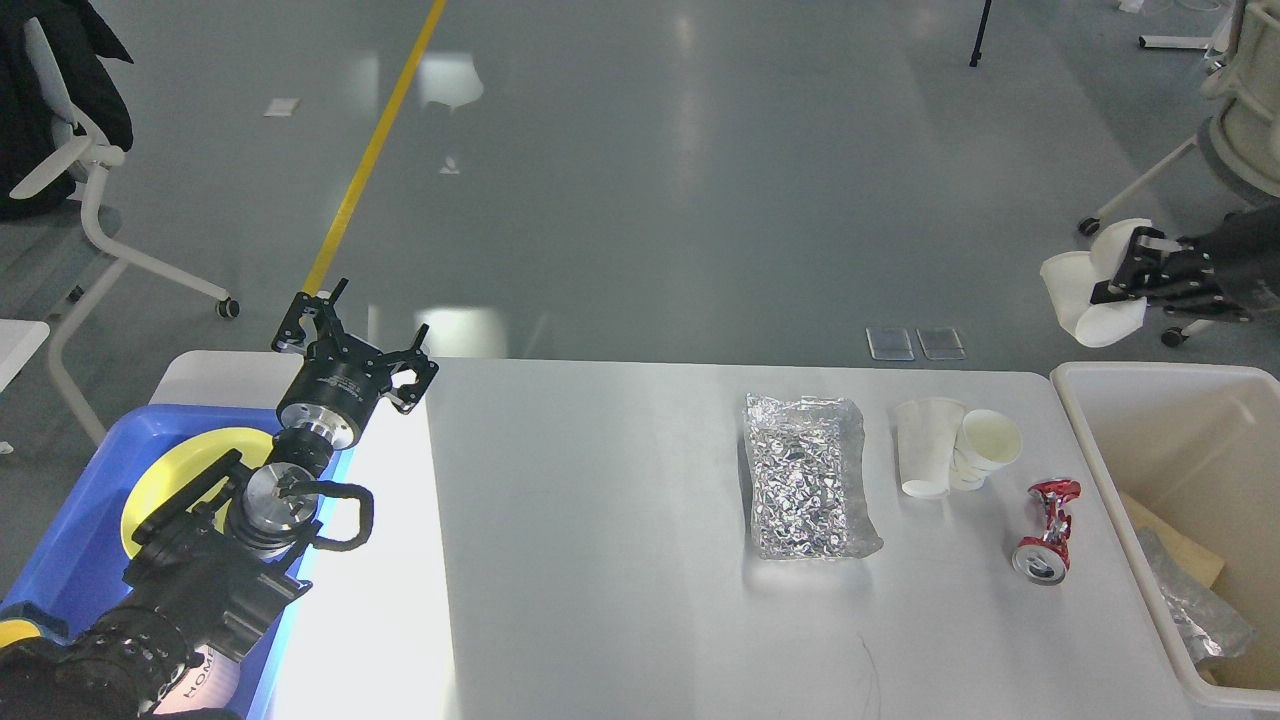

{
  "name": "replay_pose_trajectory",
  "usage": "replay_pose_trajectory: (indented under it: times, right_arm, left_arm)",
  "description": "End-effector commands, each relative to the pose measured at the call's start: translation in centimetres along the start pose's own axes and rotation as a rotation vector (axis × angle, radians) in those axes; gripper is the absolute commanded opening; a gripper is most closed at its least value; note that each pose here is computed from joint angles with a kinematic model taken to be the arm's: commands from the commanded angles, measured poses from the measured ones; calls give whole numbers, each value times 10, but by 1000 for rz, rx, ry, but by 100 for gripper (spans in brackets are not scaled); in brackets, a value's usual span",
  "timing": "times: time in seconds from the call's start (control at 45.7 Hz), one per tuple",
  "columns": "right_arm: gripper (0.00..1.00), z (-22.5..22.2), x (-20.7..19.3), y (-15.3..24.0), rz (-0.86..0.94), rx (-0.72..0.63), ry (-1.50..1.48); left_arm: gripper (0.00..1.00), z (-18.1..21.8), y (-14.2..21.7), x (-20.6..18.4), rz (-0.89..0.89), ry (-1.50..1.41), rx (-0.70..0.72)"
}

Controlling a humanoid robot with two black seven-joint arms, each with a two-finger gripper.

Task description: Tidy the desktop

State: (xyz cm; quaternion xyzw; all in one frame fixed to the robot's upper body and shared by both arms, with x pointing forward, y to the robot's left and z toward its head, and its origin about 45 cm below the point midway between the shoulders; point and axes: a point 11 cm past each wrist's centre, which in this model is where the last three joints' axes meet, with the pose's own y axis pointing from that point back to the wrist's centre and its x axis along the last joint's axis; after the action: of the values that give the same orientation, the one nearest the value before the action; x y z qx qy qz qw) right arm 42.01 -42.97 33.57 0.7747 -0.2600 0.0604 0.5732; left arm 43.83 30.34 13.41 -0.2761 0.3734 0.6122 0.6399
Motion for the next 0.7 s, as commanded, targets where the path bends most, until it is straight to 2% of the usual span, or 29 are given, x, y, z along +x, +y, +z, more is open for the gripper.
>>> replay_pose_trajectory:
  times: [0.0,0.088,0.175,0.328,0.394,0.525,0.679]
  right_arm:
    - [0,-84,-23,23,-217,53,84]
    - [0,-127,-49,31,-329,54,171]
    - [0,-152,-75,36,-401,56,237]
    - [0,-166,-116,35,-478,53,309]
    - [0,-163,-115,31,-435,50,316]
    - [0,-112,-88,16,-289,-69,261]
    - [0,5,-47,-2,-75,-222,108]
  left_arm:
    - [98,0,0,0,0,1,-1]
    - [98,0,0,0,0,1,-1]
    - [98,0,0,0,0,1,-1]
    - [98,0,0,0,0,1,-1]
    - [98,0,0,0,0,1,-1]
    - [98,1,0,-1,-1,1,-2]
    - [98,0,0,0,-1,1,-1]
